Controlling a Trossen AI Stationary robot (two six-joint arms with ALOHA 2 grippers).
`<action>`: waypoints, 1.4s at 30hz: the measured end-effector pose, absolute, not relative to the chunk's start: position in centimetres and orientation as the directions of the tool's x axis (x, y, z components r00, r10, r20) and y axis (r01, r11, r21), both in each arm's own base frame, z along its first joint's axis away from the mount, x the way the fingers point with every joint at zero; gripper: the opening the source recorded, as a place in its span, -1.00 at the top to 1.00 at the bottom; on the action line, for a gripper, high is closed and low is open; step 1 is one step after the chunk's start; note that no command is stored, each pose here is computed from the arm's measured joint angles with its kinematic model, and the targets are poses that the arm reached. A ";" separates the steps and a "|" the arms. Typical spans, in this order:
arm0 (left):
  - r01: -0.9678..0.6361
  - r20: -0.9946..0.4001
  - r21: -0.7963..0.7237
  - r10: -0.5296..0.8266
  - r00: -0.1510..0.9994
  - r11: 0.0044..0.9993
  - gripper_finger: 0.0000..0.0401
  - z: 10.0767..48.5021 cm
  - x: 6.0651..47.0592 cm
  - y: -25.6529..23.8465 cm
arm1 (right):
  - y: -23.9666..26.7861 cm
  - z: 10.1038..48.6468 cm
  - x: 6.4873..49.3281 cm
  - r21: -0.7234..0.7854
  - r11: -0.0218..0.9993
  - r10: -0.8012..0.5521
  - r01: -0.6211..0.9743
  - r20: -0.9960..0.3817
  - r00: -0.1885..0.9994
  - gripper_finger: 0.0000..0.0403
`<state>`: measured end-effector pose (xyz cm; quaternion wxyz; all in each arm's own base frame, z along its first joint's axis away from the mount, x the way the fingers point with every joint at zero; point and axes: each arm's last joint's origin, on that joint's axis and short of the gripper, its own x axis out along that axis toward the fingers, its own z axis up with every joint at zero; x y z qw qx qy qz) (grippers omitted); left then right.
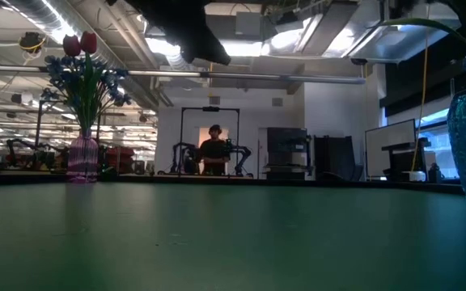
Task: Sort flowers into vase by color
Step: Return to Home Position
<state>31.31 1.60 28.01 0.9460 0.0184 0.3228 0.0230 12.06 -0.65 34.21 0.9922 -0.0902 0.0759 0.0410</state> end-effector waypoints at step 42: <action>0.036 0.208 -0.090 -0.016 0.978 0.995 0.89 18.8 11.1 0.2 | -1.6 17.7 9.7 -0.030 0.947 -0.320 0.319 -0.022 0.947 0.98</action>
